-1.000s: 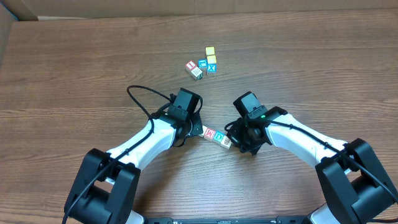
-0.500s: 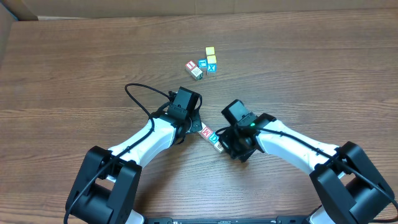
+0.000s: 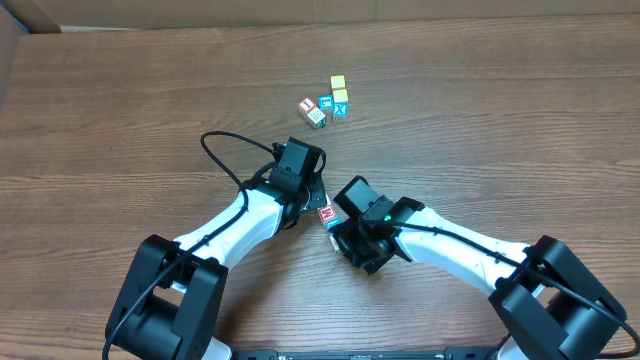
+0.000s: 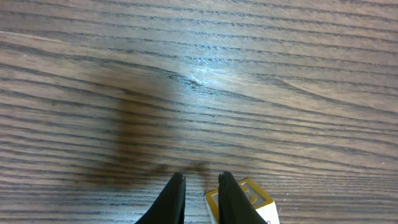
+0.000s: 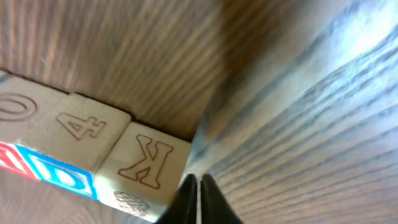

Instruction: Flip 4 blocks

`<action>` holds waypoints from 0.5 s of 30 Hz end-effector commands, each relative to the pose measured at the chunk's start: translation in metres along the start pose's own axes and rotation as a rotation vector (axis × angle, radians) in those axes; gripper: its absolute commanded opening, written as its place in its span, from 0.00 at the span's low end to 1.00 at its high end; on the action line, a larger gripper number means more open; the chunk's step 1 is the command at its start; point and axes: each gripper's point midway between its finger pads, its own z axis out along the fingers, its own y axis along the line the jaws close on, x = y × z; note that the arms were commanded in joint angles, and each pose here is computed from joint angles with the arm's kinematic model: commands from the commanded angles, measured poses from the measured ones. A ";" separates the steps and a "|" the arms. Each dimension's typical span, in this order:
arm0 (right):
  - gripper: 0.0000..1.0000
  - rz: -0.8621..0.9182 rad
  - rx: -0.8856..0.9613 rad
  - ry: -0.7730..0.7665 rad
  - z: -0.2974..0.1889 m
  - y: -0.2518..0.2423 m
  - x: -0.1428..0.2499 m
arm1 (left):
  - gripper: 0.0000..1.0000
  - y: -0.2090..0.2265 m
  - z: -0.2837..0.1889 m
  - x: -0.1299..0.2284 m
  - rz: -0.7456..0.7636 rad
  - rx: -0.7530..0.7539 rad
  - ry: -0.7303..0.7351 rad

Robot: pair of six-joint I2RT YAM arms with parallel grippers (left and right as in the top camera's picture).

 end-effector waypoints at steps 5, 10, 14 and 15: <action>0.12 0.062 -0.090 -0.045 -0.007 0.021 0.004 | 0.13 -0.011 0.005 0.022 0.046 0.048 0.087; 0.11 0.085 -0.102 -0.036 -0.008 0.024 0.006 | 0.13 -0.011 0.005 0.022 0.046 0.048 0.087; 0.13 0.079 -0.118 -0.031 -0.008 0.028 0.008 | 0.13 -0.011 0.005 0.022 0.046 0.047 0.087; 0.13 0.076 -0.121 -0.029 -0.008 0.028 0.009 | 0.13 -0.011 0.005 0.022 0.046 0.047 0.087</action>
